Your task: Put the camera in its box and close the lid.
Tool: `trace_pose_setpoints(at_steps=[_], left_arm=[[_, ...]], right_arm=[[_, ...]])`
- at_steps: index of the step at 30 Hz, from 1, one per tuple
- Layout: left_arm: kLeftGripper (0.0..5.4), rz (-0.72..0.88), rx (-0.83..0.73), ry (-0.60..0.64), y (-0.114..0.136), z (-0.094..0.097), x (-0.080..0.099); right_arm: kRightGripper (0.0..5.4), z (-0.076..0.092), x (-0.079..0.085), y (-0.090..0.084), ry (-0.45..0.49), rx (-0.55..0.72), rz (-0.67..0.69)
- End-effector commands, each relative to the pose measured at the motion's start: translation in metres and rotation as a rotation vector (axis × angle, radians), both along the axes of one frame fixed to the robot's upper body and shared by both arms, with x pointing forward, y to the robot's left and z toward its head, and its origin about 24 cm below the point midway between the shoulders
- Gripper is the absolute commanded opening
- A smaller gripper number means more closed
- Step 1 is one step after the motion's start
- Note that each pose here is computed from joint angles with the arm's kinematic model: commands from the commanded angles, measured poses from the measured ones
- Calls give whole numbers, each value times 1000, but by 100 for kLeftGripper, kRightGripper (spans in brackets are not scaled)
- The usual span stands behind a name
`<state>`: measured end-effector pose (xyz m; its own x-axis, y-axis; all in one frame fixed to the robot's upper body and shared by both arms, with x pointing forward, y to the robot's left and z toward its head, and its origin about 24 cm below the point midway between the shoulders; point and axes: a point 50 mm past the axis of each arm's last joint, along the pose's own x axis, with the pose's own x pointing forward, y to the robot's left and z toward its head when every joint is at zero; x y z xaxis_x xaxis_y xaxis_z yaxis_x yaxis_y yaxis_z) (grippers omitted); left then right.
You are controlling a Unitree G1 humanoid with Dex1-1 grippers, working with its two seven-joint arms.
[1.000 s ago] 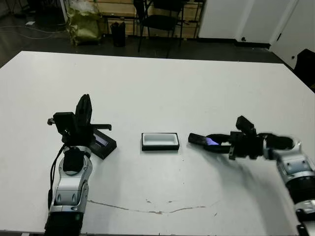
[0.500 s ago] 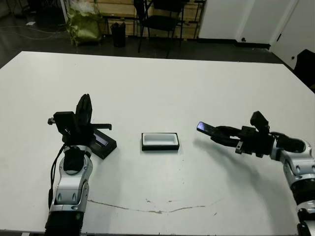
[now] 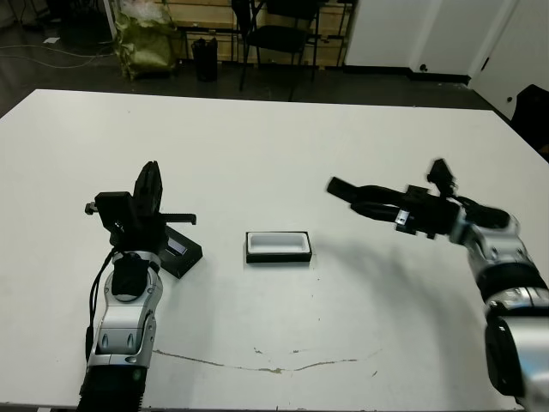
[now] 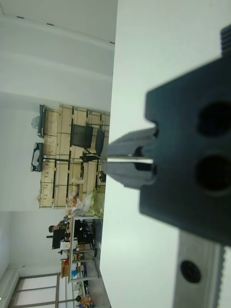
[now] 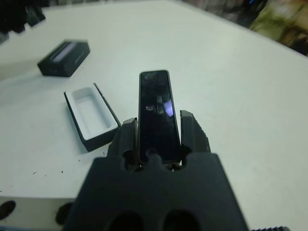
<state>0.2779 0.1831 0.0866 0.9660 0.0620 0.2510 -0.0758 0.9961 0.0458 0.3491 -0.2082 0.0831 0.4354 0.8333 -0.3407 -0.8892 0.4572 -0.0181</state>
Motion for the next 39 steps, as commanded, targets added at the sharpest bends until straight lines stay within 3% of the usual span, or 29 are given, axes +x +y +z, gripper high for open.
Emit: trace_pose_setpoints(at_steps=[1, 4, 7, 12, 15, 20, 23, 39], left_arm=[[0, 3, 2, 24, 1, -4, 0], [0, 8, 0, 22, 2, -4, -1], [0, 6, -8, 24, 3, -6, -1], [0, 6, -9, 25, 3, -6, -1], [0, 8, -1, 20, 3, -7, -1], [0, 7, -5, 21, 3, -7, -1], [0, 5, -1, 18, 3, -7, -1], [0, -4, -2, 16, 3, -9, 0]], right_arm=[[73, 10, 9, 20, -44, -102, 45], [73, 22, 12, 35, -80, -207, 82], [72, 24, 11, 47, -80, -219, 137], [72, 17, 7, 59, -53, -234, 193], [72, 7, 4, 64, 5, -161, 225], [72, -4, 0, 65, 120, -30, 268], [72, -8, -2, 66, 143, 42, 286], [72, -4, -1, 63, 198, 40, 357]])
